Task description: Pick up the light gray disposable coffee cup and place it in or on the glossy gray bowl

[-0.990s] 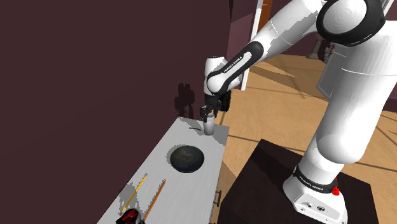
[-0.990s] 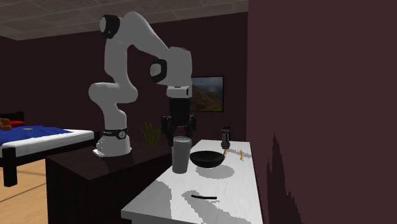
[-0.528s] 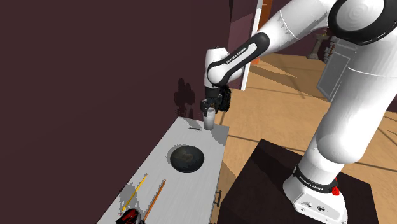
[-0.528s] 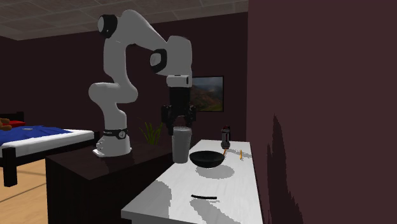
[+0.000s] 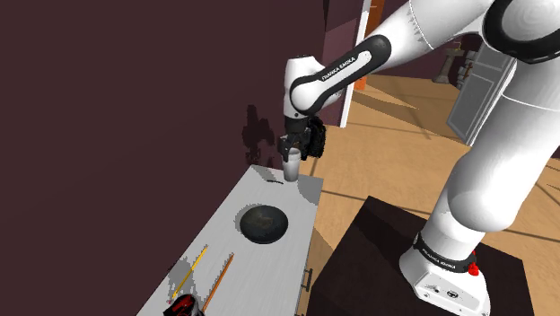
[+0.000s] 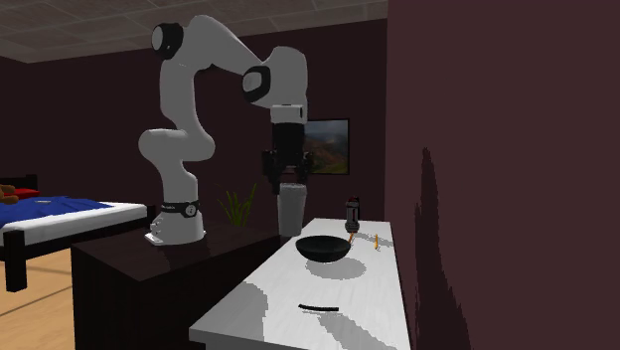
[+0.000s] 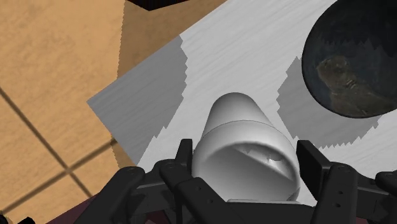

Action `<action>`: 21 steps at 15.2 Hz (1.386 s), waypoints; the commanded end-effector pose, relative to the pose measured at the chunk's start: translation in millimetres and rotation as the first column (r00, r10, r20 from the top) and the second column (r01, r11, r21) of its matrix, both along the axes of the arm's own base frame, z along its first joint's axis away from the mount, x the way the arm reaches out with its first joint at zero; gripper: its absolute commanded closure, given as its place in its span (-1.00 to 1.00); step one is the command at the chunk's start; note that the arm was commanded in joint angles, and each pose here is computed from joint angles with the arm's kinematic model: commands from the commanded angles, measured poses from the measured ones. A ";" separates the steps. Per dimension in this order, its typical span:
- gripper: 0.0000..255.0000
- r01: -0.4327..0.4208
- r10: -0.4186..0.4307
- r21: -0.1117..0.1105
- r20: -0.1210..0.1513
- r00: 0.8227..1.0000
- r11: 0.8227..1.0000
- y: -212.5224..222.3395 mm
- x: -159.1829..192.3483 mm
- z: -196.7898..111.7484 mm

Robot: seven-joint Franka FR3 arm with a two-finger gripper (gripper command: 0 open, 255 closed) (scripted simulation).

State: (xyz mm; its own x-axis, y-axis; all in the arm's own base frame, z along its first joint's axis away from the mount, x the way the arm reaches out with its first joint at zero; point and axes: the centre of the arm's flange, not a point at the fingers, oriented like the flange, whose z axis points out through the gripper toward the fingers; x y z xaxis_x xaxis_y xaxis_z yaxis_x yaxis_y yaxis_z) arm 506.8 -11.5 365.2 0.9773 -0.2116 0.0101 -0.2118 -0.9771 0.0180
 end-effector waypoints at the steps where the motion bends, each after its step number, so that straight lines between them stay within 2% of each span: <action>1: 1.00 0.001 -0.001 0.000 0.000 1.000 1.000 26.5 -4.5 2.9; 14: 1.00 0.001 -0.001 0.000 0.000 1.000 1.000 189.4 -29.0 32.8; 21: 1.00 0.001 -0.001 0.000 0.000 1.000 1.000 189.4 -29.0 -4.2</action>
